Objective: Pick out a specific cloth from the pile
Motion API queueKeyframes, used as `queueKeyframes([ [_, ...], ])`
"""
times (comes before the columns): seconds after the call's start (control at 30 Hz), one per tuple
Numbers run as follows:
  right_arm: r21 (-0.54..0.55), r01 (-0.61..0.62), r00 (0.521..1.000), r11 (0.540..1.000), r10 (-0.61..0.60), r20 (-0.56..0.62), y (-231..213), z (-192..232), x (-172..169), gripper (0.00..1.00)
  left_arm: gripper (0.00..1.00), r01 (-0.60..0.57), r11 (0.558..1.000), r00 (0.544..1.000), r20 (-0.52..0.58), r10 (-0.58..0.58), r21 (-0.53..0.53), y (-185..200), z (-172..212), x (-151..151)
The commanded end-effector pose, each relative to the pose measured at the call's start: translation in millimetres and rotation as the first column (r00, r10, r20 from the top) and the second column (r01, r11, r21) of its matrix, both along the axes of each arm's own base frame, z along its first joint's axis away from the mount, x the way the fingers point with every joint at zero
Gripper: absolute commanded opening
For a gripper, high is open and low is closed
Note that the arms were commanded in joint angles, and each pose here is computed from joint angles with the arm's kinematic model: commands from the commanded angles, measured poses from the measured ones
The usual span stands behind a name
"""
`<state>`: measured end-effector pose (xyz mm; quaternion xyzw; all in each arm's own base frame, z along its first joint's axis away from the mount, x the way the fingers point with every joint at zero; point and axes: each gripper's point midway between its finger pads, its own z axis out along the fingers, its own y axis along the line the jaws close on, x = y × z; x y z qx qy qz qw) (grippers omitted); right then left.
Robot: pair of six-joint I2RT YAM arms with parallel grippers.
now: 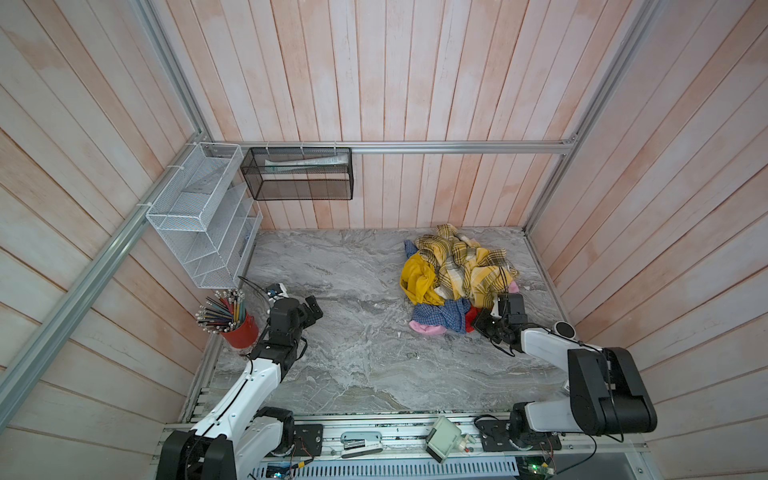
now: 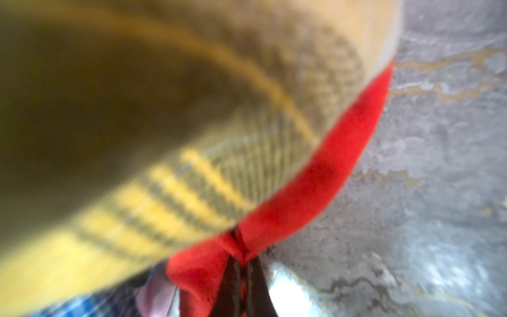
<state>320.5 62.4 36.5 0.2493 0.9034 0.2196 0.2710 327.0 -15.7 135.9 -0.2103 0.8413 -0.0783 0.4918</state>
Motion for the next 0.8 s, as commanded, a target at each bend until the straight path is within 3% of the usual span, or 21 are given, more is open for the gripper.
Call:
queueKeyframes([
  [0.0,-0.005,-0.017,0.995,1.0,0.017,0.102,2,30,10,0.0,1.0,-0.015,1.0,1.0,0.025,0.015,-0.004,1,15,2],
  [0.27,-0.013,-0.013,0.966,1.0,0.016,0.258,0,99,10,0.0,1.0,-0.017,1.0,1.0,0.022,0.016,0.022,3,21,4],
  [0.77,-0.084,0.003,0.899,0.996,0.034,0.438,0,204,6,0.0,1.0,-0.001,0.999,1.0,0.009,0.001,0.039,0,19,12],
])
